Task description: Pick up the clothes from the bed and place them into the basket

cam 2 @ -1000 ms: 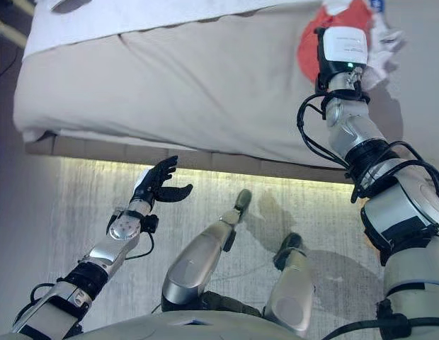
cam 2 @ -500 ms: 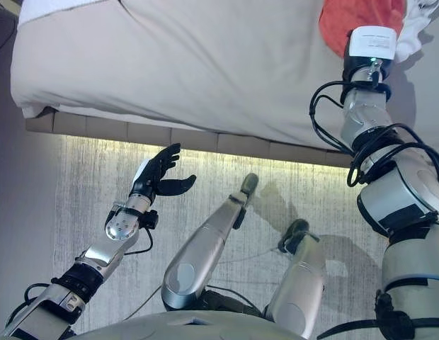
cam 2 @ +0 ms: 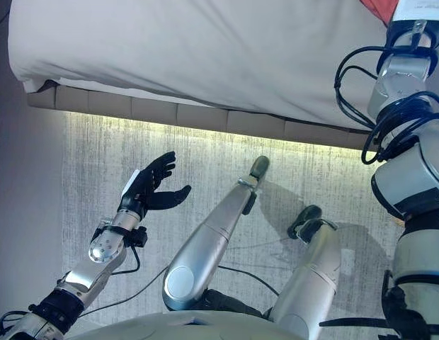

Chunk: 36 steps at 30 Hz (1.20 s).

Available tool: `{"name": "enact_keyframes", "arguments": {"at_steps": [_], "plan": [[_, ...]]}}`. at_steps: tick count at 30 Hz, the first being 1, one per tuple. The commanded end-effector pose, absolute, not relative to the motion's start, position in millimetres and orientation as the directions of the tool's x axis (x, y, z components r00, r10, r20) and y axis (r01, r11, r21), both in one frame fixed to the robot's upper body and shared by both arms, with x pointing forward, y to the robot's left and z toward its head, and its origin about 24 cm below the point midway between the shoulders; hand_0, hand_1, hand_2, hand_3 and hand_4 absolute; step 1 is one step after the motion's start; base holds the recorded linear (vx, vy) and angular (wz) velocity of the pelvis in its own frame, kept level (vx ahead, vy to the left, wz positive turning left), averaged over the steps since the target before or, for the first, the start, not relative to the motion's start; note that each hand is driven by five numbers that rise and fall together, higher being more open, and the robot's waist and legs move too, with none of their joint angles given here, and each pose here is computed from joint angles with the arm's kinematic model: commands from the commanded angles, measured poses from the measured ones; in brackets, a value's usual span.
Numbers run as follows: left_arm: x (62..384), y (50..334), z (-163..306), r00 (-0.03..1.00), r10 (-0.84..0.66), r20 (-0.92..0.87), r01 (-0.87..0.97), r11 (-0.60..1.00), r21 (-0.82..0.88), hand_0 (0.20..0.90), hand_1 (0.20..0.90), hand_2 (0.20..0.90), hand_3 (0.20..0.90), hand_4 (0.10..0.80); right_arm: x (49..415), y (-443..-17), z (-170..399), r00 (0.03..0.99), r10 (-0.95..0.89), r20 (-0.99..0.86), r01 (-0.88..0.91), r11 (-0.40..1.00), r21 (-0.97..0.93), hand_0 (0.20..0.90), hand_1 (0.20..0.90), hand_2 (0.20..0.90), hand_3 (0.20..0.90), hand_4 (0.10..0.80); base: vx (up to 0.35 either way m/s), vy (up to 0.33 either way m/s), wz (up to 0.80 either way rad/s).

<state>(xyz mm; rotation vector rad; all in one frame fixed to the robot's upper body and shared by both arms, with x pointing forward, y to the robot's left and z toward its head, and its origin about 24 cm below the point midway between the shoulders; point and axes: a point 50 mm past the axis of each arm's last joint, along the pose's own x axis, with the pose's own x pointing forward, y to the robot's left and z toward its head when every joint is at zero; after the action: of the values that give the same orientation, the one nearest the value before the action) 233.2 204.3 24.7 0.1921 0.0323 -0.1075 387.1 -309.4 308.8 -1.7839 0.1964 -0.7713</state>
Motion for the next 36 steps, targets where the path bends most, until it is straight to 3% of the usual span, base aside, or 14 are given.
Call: {"name": "enact_keyframes", "arguments": {"at_steps": [1, 2, 3, 4, 20, 36], "plan": [[236, 218, 57, 0.988, -0.076, 0.131, 0.055, 0.985, 0.162, 0.9, 0.9, 0.9, 0.9, 0.8, 355, -326, 390, 0.62, -0.485, 0.617, 0.376, -0.507, -0.776, 0.9, 0.9, 0.9, 0.9, 0.8, 0.0, 0.0, 0.0], [235, 219, 57, 0.989, -0.077, 0.13, 0.055, 0.985, 0.161, 0.9, 0.9, 0.9, 0.9, 0.8, 354, -326, 391, 0.618, -0.485, 0.619, 0.384, -0.501, -0.776, 0.9, 0.9, 0.9, 0.9, 0.8, 0.0, 0.0, 0.0], [234, 220, 57, 0.989, -0.078, 0.126, 0.057, 0.986, 0.159, 0.9, 0.9, 0.9, 0.9, 0.8, 353, -326, 393, 0.613, -0.479, 0.629, 0.403, -0.496, -0.77, 0.484, 0.484, 0.484, 0.414, 0.314, 0.0, 0.0, 0.0], [234, 221, 57, 0.989, -0.078, 0.124, 0.058, 0.986, 0.159, 0.9, 0.9, 0.9, 0.9, 0.8, 352, -325, 395, 0.609, -0.47, 0.639, 0.417, -0.495, -0.762, 0.3, 0.3, 0.3, 0.2, 0.1, 0.017, -0.019, 0.04], [239, 221, 54, 0.992, -0.081, 0.094, 0.062, 0.98, 0.187, 0.9, 0.9, 0.9, 0.9, 0.8, 356, -312, 396, 0.605, -0.388, 0.696, 0.631, -0.3, -0.715, 0.3, 0.3, 0.3, 0.2, 0.1, -0.001, -0.007, -0.01], [252, 225, 52, 0.996, -0.06, 0.071, 0.042, 0.972, 0.23, 0.9, 0.9, 0.9, 0.9, 0.8, 351, -330, 384, 0.635, -0.398, 0.663, 0.672, -0.139, -0.727, 0.3, 0.3, 0.3, 0.2, 0.1, 0.005, -0.027, -0.06]]}}
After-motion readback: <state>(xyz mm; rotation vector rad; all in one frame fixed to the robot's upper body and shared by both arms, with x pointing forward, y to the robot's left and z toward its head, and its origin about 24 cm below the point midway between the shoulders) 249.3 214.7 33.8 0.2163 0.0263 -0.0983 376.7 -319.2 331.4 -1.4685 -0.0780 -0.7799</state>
